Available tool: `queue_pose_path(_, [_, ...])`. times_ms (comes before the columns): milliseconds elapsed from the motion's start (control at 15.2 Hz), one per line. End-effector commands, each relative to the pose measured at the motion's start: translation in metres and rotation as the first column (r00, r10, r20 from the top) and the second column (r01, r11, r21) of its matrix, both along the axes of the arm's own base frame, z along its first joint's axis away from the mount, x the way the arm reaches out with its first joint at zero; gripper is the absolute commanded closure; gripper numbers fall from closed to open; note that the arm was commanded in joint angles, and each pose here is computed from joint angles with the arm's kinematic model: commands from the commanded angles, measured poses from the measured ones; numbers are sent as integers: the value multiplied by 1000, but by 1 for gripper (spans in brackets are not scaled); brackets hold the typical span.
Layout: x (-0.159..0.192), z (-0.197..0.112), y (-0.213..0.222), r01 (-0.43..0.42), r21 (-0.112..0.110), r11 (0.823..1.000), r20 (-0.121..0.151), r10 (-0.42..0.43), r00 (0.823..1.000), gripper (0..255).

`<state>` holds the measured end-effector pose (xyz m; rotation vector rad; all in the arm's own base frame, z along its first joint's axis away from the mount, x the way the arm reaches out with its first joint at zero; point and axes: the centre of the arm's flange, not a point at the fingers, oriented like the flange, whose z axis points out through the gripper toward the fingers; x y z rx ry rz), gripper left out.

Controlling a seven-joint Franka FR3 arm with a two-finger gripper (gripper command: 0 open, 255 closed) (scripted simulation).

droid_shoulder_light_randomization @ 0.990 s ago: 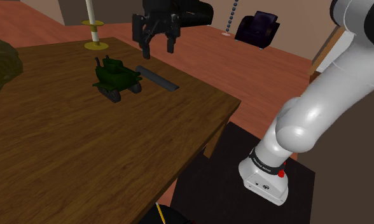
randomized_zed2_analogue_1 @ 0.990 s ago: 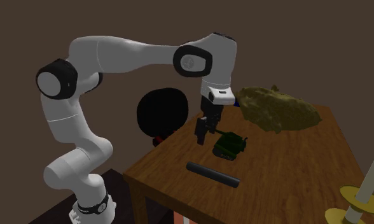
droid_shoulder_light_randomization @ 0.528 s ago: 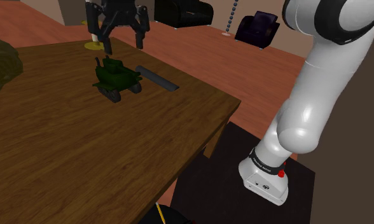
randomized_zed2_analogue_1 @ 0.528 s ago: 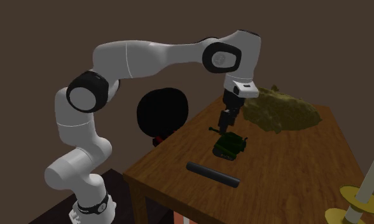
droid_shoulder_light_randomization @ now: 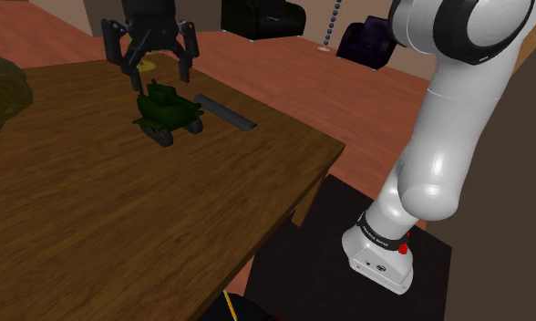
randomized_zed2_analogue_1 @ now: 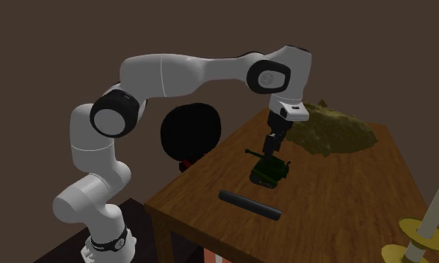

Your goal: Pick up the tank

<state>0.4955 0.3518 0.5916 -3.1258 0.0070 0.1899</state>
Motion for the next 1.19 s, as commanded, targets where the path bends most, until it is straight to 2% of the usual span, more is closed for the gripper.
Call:
queue_pose_path(0, [1, -13, 0, 0, 0, 1000, 0, 0, 1000, 0])
queue_pose_path(132, [1, -13, 0, 0, 0, 1000, 0, 0, 1000, 0])
queue_pose_path(198, [0, -13, 0, 0, 0, 1000, 0, 0, 1000, 255])
queue_pose_path(792, [1, -13, 0, 0, 0, 1000, 0, 0, 1000, 255])
queue_pose_path(1122, [1, 13, 0, 0, 0, 1000, 0, 0, 1000, 255])
